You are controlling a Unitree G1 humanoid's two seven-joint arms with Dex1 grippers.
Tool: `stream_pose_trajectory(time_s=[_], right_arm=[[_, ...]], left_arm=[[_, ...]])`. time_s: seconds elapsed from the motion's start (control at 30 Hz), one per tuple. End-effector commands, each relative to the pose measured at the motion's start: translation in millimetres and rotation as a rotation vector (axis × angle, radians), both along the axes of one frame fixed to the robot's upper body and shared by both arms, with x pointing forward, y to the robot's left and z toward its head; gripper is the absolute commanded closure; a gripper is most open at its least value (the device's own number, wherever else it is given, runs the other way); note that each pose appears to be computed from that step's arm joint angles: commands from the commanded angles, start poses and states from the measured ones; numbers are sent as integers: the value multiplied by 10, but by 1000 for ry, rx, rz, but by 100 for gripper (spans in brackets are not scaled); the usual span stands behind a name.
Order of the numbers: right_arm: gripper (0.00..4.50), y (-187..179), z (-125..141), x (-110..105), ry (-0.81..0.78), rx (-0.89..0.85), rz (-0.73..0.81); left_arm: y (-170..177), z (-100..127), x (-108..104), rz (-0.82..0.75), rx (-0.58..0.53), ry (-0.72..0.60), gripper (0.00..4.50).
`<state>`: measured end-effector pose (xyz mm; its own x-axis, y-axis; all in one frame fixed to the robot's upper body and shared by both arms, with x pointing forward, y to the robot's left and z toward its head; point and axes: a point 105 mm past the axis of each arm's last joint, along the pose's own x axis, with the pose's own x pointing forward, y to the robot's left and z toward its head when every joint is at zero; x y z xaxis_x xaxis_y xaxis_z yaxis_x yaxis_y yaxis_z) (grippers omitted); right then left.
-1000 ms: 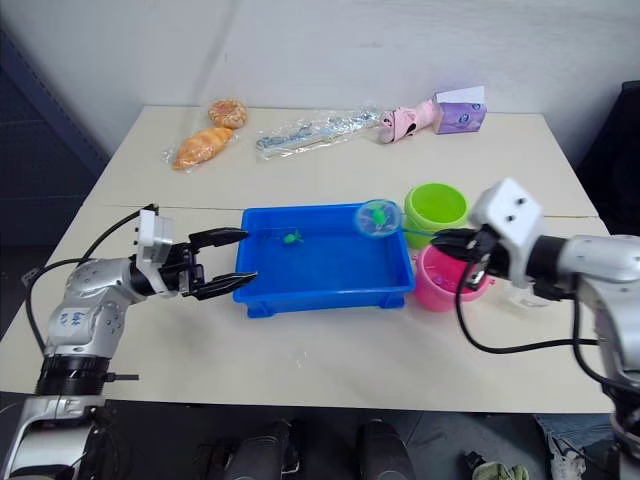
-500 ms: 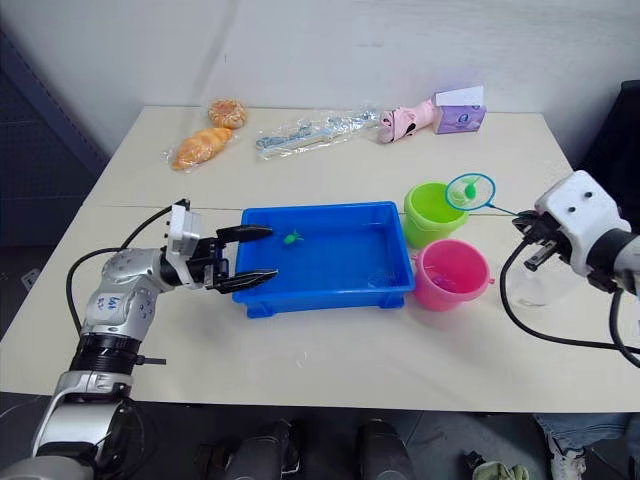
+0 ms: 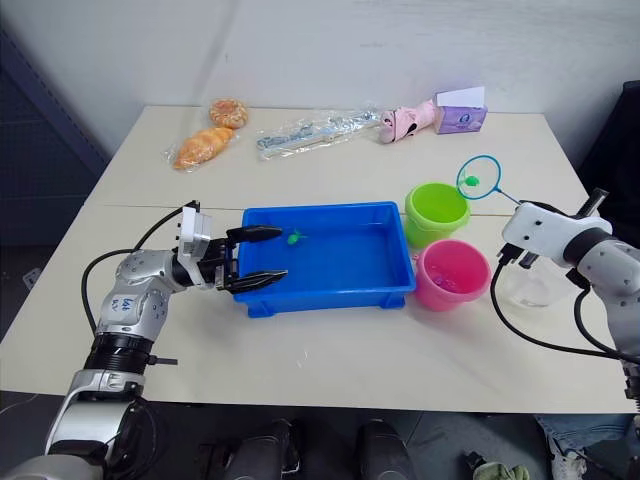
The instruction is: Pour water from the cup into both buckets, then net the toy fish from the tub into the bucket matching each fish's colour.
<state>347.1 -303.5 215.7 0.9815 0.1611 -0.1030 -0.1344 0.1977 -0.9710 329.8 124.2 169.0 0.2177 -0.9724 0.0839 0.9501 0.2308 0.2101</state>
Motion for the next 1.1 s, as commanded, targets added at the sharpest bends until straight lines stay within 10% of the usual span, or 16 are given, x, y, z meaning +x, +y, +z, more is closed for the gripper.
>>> stream_pose_trajectory(time_s=[0.03, 0.37, 0.7, 0.93, 1.1], right_arm=[[450, 84, 161, -19, -115, -217, 74], [450, 102, 52, -68, -289, -687, 221], [450, 51, 129, -91, -430, -762, 231], [450, 498, 284, -200, -308, -169, 365], [450, 968, 170, -273, 93, 275, 478]], left_arm=[[-41, 59, -58, -7, -5, -36, 7], [-172, 99, -77, -18, -44, -34, 7], [-263, 190, -48, -30, -52, -41, 7], [-123, 227, -56, 7, -40, -40, 7], [235, 174, -78, 93, -4, -8, 7]])
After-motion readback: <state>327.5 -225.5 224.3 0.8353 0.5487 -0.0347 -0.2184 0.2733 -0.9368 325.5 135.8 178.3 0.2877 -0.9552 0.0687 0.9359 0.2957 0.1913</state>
